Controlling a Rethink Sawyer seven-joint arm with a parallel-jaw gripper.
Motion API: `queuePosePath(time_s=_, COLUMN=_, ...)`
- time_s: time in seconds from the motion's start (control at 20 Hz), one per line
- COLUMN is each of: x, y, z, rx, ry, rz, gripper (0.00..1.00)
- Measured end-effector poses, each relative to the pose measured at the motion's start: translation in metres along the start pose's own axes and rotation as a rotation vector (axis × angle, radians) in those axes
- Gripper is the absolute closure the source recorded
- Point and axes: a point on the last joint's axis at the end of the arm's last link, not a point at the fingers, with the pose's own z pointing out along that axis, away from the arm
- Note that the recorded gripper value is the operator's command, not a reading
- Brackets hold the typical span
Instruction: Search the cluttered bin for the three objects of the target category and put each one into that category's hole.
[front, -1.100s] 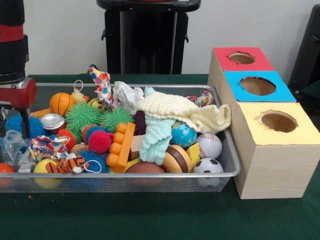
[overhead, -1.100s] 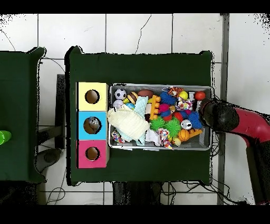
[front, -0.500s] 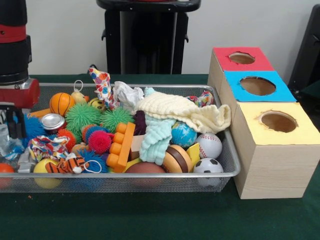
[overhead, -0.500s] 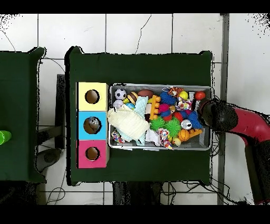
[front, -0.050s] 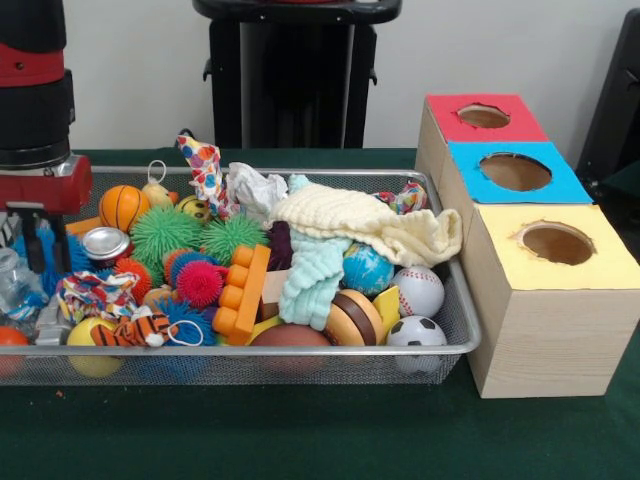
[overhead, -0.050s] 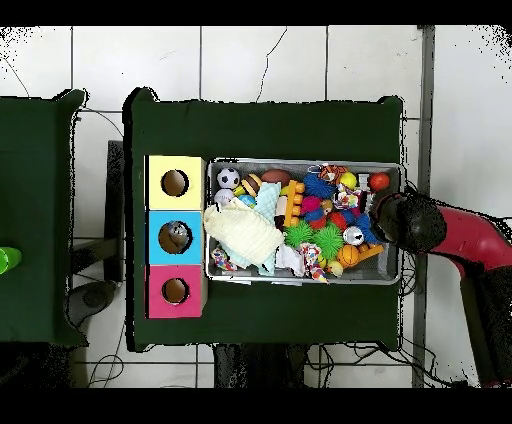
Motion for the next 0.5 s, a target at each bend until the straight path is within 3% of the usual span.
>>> queuePosePath(time_s=0.5, x=-0.0091, y=0.0065, z=-0.0088, rx=0.012, ry=-0.012, rz=-0.019, gripper=0.00)
